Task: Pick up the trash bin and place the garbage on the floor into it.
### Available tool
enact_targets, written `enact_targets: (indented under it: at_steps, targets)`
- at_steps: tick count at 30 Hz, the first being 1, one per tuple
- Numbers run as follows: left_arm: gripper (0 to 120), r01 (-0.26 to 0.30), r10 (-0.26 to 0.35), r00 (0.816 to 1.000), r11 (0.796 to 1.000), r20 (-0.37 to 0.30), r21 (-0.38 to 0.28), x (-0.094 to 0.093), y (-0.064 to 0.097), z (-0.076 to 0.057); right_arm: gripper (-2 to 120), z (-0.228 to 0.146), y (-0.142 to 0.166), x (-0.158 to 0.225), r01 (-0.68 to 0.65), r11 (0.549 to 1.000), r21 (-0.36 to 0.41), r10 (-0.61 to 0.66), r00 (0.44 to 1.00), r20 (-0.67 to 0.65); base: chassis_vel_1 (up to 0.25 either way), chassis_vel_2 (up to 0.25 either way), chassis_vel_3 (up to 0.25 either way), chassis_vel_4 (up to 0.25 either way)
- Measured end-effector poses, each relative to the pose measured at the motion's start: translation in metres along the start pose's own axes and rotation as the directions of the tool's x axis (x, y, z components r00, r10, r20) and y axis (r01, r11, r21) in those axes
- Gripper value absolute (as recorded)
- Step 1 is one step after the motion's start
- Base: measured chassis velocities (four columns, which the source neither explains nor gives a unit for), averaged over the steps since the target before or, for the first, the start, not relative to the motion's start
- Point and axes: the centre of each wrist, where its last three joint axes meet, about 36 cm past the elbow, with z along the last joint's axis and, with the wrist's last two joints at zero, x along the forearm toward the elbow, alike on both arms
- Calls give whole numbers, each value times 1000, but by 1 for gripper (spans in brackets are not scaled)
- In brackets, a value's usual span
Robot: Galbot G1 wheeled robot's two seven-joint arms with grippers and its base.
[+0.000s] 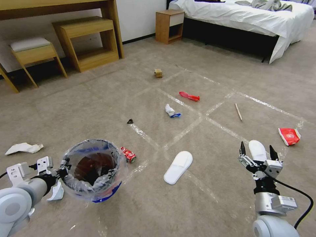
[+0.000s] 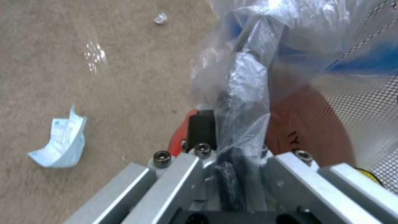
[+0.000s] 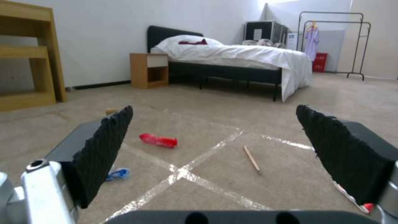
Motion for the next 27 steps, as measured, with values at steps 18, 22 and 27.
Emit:
enact_targets:
  at_steps: [18,22,27]
  targets:
    - [0,1,-1,1000,1000,-2,1,-2,1,0,100,3,0,0,-3,1000,2,3,1000,-7,-17,18,14,-15]
    - [0,2,-2,1000,1000,-2,2,-2,1,1,100,5,0,-1,-5,1000,3,5,1000,-5,-69,65,75,-65]
    - [0,4,-4,1000,1000,-4,1,-2,1,2,100,7,1,-2,-5,1000,-1,5,1000,-5,-52,52,46,-43]
